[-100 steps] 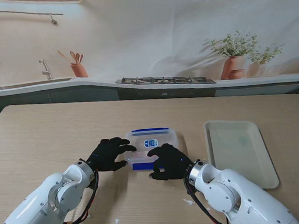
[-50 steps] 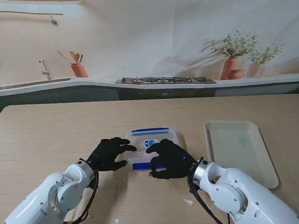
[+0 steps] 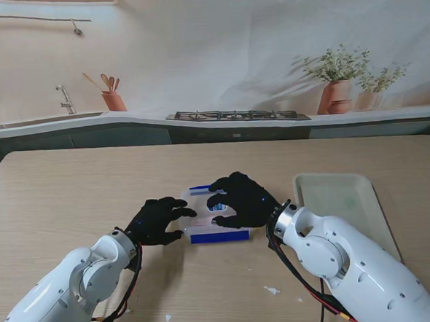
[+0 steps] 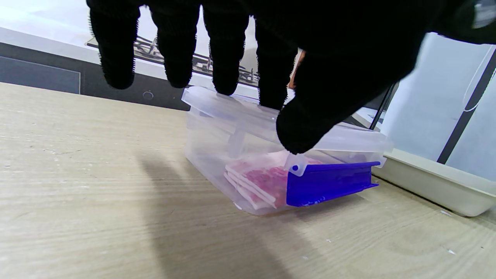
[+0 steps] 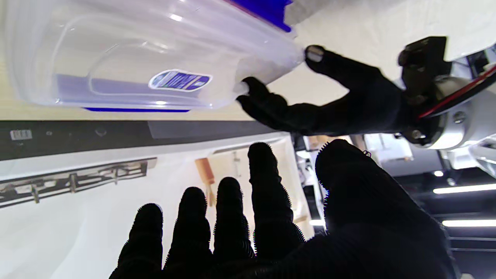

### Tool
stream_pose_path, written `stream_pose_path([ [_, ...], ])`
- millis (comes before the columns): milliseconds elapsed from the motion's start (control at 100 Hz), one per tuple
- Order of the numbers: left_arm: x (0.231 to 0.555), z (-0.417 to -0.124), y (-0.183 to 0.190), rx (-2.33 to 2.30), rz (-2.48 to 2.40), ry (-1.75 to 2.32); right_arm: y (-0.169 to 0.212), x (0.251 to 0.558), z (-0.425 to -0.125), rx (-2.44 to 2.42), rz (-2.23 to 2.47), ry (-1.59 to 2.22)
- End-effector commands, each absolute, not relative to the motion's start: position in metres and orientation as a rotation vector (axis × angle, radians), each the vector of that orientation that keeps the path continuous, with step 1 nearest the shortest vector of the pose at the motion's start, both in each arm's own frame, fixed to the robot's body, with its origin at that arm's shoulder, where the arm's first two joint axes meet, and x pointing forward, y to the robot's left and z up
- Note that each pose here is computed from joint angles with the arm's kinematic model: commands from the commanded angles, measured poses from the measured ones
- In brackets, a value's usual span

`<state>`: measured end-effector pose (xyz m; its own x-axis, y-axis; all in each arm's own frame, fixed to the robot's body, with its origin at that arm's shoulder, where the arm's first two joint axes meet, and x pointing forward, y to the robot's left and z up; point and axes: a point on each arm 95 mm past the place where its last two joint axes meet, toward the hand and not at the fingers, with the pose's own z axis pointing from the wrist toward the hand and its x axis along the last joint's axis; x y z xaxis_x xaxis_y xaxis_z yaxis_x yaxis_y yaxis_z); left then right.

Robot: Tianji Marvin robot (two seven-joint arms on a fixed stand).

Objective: Separate the bacon slices onto the tray

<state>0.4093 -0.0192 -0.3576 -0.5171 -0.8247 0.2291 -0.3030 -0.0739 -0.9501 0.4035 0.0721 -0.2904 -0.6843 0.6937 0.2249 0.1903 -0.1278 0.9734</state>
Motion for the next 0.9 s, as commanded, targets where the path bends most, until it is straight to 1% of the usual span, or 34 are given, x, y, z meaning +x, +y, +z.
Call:
stream_pose_path([
  [0, 0.403, -0.376, -0.015, -1.261, -1.565, 1.826, 0.073, 0.413, -0.290, 1.005, 1.838, 1.773],
  [350, 0.403, -0.376, -0.015, -1.261, -1.563, 1.825, 0.080, 0.443, -0.303, 1.082, 1.735, 1.789],
  [890, 0.403, -0.378, -0.016, -1.263, -1.559, 1.834, 0.081, 0.471, -0.327, 1.166, 1.559, 1.833],
])
